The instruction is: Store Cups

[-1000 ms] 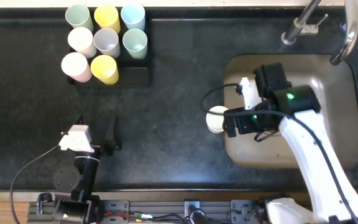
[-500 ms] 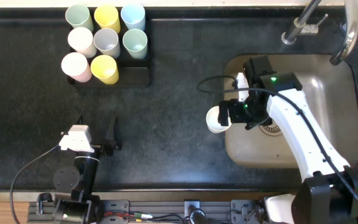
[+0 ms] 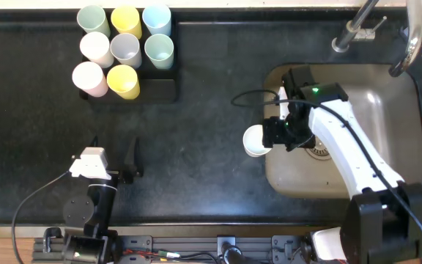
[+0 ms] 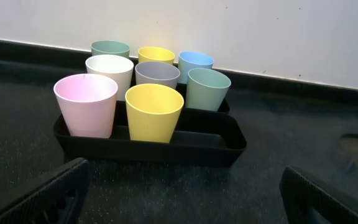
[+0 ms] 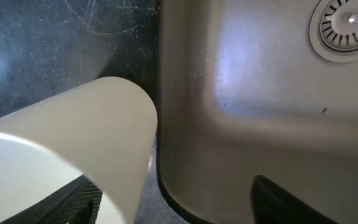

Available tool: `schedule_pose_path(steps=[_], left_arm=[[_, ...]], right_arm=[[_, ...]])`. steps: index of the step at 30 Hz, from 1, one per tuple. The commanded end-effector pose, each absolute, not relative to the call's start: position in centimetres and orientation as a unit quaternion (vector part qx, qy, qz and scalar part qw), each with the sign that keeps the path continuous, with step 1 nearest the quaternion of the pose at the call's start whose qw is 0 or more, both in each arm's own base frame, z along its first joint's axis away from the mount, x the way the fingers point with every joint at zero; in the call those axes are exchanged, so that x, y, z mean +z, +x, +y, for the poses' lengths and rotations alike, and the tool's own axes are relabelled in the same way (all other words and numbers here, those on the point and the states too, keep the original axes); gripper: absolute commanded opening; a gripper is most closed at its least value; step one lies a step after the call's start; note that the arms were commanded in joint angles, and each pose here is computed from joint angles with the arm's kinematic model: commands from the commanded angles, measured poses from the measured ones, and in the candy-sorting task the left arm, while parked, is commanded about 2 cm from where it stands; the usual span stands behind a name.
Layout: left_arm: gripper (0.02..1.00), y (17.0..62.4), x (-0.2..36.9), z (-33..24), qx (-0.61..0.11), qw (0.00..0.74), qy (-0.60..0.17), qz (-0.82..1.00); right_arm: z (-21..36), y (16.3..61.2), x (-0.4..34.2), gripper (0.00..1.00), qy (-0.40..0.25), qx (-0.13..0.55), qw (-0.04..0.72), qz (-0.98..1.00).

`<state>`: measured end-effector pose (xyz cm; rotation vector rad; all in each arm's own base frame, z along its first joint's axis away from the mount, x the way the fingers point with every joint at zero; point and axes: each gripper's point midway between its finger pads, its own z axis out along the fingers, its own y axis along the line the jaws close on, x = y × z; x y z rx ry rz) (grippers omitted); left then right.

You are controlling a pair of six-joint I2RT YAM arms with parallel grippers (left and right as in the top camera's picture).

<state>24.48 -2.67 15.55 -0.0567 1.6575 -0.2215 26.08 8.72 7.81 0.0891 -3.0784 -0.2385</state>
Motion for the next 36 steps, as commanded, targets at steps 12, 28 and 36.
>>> schedule_pose_path(steps=[12,28,36], left_arm=[[1.000,24.4,15.6,-2.7,-0.095,0.672,-0.016,0.734],[1.000,24.4,15.6,-2.7,-0.095,0.672,-0.016,0.734],[0.998,24.4,15.6,-2.7,-0.095,0.672,-0.016,0.734]], right_arm=[[10.2,27.3,9.1,0.042,0.055,-0.078,-0.009,-0.995],[16.9,33.3,30.6,0.042,0.113,-0.157,-0.249,-0.949],[23.8,35.7,31.6,0.045,0.160,-0.184,-0.248,-0.938]])
